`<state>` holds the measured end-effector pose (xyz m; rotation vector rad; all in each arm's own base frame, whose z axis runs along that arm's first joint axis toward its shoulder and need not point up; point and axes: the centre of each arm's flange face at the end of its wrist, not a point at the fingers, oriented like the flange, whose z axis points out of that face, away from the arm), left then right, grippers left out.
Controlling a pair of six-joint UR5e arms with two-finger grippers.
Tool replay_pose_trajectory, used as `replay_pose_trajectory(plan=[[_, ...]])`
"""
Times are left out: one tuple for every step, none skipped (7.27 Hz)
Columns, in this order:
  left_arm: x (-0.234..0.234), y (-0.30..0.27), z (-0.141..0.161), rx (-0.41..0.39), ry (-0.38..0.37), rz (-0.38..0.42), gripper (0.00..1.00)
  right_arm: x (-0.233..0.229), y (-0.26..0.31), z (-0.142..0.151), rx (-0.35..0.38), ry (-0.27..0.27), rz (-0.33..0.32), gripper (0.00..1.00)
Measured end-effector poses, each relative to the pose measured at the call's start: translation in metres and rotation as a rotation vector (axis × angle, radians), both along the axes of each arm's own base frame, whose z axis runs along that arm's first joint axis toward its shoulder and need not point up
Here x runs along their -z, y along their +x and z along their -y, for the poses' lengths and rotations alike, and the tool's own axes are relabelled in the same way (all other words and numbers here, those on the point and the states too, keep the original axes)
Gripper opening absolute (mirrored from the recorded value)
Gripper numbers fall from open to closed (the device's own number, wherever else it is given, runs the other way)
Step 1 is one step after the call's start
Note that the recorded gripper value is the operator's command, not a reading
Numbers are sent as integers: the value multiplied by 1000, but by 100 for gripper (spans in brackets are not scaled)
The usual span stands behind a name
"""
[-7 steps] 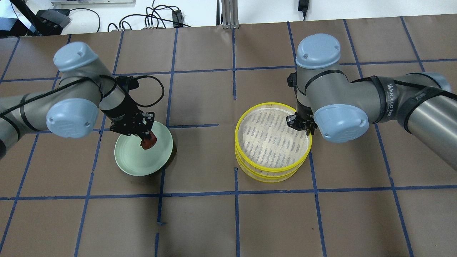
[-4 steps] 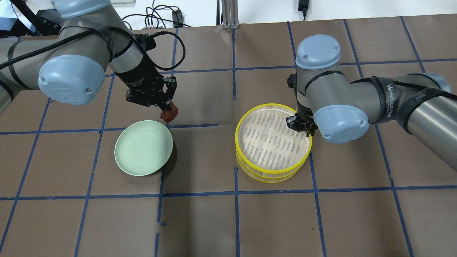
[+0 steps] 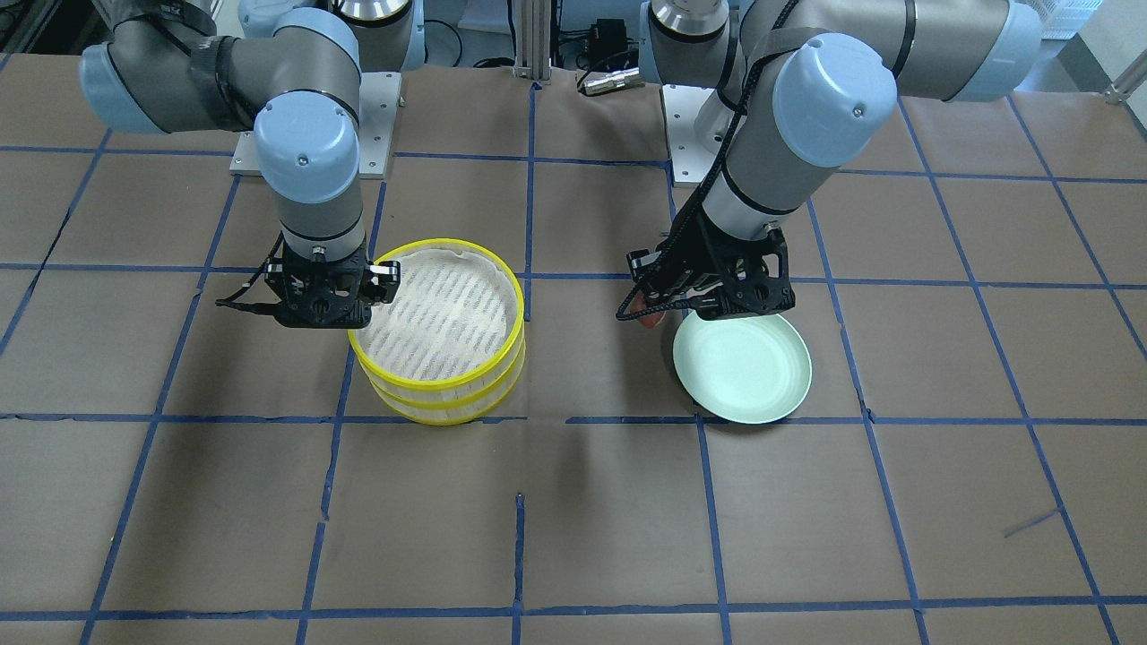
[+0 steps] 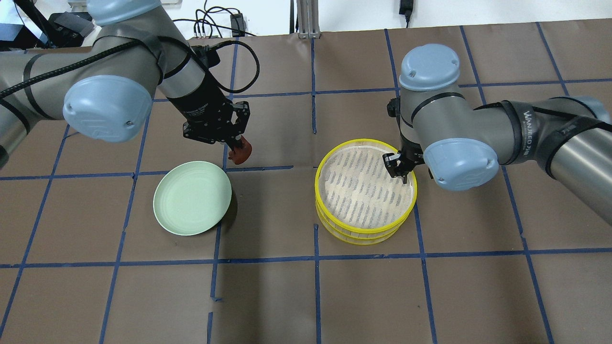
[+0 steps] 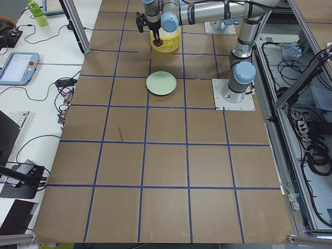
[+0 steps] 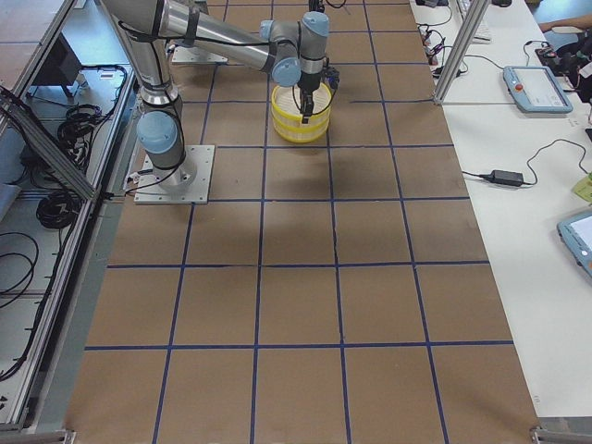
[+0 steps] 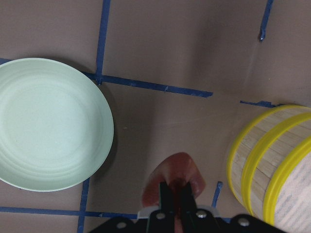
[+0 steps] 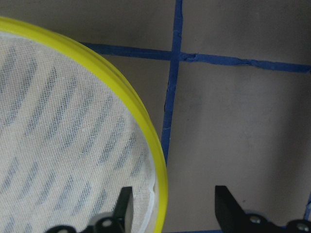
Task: Place buns in different layers of steamer
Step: 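Lift the brown bun toward the steamer while the right gripper releases the rim and rises, then lower the brown bun into the top steamer tier and open the left gripper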
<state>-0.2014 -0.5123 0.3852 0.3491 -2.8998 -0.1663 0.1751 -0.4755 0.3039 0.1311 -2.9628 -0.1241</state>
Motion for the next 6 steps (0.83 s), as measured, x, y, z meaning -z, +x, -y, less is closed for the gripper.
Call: replay_pose_trajectory(plan=[[0, -14, -3, -33, 4, -22, 0, -28, -4, 3, 10, -4, 6, 100], [0, -26, -3, -70, 2, -48, 0, -66, -8, 8, 24, -3, 24, 100], [-1, -39, -5, -117, 6, -87, 0, -110, -15, 16, 48, -12, 57, 100], [-3, -57, -7, -170, 6, -121, 0, -150, -22, 25, 77, -34, 99, 100], [-2, -82, -12, -214, -4, -143, 0, -180, -25, 30, 99, -68, 141, 100], [5, -119, -18, -245, -18, -162, 1, -198, -28, 34, 107, -95, 162, 100]])
